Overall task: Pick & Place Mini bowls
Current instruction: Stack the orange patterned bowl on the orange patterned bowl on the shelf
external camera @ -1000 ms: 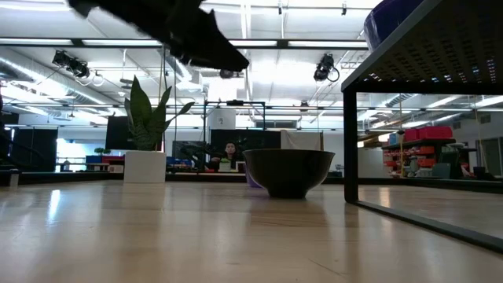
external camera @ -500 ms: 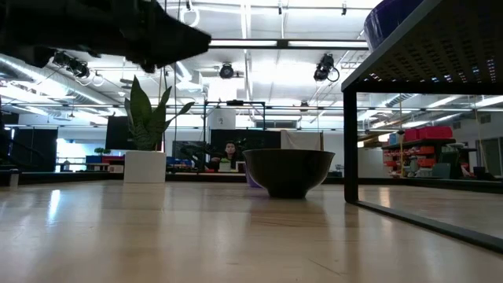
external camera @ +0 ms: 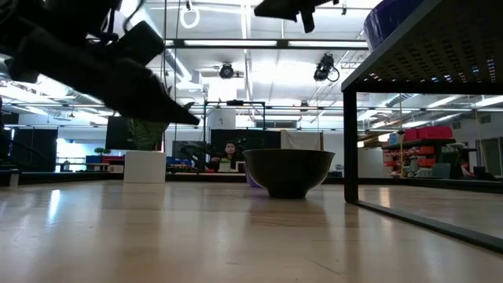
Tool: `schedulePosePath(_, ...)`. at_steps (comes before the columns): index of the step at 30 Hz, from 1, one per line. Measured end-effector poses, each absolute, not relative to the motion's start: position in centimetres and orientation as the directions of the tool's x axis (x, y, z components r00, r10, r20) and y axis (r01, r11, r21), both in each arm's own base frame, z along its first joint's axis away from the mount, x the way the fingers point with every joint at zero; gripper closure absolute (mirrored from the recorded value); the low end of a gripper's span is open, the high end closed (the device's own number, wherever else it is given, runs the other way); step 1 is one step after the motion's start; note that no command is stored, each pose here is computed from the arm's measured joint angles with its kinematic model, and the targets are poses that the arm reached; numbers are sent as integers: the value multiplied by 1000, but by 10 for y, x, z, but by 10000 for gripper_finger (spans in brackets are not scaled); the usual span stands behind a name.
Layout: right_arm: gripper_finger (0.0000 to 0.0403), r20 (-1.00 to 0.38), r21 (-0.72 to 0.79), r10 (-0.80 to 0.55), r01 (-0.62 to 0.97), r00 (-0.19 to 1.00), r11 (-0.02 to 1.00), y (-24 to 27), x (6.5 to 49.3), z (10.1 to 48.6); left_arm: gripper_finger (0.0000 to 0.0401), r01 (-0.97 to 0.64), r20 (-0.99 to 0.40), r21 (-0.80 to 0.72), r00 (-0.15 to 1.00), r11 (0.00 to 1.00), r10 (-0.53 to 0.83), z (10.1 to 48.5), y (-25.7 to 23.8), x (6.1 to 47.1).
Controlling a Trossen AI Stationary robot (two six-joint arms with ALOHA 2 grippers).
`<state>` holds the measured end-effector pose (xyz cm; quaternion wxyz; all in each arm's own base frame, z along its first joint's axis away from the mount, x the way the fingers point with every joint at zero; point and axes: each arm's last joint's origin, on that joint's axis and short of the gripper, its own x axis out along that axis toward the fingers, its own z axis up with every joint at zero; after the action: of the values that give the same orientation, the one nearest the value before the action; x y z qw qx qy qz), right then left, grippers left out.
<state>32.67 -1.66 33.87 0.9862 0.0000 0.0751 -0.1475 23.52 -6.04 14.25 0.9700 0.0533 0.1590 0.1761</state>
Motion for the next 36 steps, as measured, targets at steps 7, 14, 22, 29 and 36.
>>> schedulePosePath(7,399,-196,-31,-206,204,959,978,-21,326,335,213,56,-424,145,905,988,11,142,-70,243)
schedulePosePath(14,399,-216,-29,-146,143,966,989,-19,326,333,152,99,-424,219,906,971,3,171,-76,276)
schedulePosePath(22,399,-289,-9,-104,105,952,994,-9,325,326,170,228,-538,283,842,932,-43,180,-71,316)
schedulePosePath(29,399,-342,-11,-46,45,939,999,11,323,321,183,288,-640,275,767,917,-49,168,-64,337)
schedulePosePath(36,399,-350,-12,-4,-1,937,1000,25,322,320,184,308,-674,299,738,903,-28,153,-57,345)
